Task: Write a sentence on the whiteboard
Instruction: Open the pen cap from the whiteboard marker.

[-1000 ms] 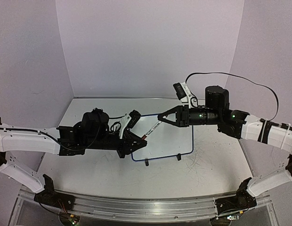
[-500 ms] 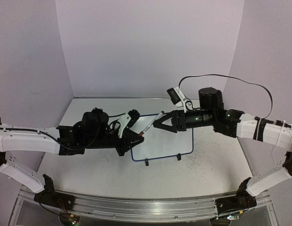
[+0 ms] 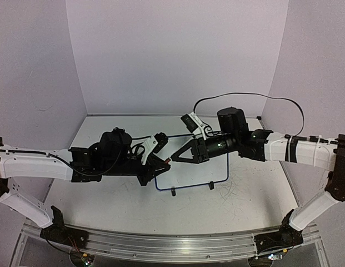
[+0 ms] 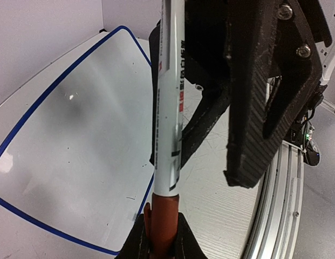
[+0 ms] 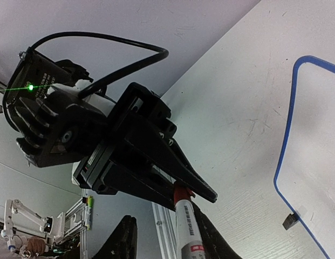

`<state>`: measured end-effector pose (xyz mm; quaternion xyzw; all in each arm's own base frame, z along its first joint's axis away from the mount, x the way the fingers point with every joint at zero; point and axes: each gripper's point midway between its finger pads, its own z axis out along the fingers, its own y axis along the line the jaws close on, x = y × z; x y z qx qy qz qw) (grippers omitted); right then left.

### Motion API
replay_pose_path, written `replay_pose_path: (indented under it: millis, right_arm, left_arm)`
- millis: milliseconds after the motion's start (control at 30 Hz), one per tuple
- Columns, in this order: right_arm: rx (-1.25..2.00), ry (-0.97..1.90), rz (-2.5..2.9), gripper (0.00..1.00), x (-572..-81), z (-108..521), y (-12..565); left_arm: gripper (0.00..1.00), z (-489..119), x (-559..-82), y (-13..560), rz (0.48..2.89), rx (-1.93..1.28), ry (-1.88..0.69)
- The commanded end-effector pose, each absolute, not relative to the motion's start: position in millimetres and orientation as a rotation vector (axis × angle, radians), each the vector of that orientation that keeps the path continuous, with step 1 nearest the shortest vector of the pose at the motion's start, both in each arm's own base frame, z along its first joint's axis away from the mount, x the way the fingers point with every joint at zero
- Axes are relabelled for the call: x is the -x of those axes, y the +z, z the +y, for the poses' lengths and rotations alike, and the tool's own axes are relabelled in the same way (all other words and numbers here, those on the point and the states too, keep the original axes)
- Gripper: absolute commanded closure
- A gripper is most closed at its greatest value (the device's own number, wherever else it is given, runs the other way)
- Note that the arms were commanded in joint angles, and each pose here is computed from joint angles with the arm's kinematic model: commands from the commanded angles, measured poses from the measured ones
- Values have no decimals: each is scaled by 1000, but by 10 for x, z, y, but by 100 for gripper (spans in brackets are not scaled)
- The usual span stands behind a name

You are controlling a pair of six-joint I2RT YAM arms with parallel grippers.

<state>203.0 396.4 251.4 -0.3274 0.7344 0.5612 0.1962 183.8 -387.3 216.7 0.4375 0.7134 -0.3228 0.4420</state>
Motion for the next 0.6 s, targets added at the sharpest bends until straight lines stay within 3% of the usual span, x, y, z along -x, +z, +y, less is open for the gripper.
replay_pose_path:
  millis: [0, 267, 567]
  right_arm:
    - [913, 1584, 1942, 65, -2053, 4016, 2814]
    - [865, 1569, 1941, 71, -2087, 3990, 2815]
    - [844, 1558, 1965, 65, -2137, 4010, 2748]
  left_arm:
    - [100, -3969, -1863, 2456, 1694, -1070, -832]
    - [100, -3986, -1840, 2453, 1695, -1078, -847]
    - [100, -3993, -1822, 2496, 1686, -1078, -861]
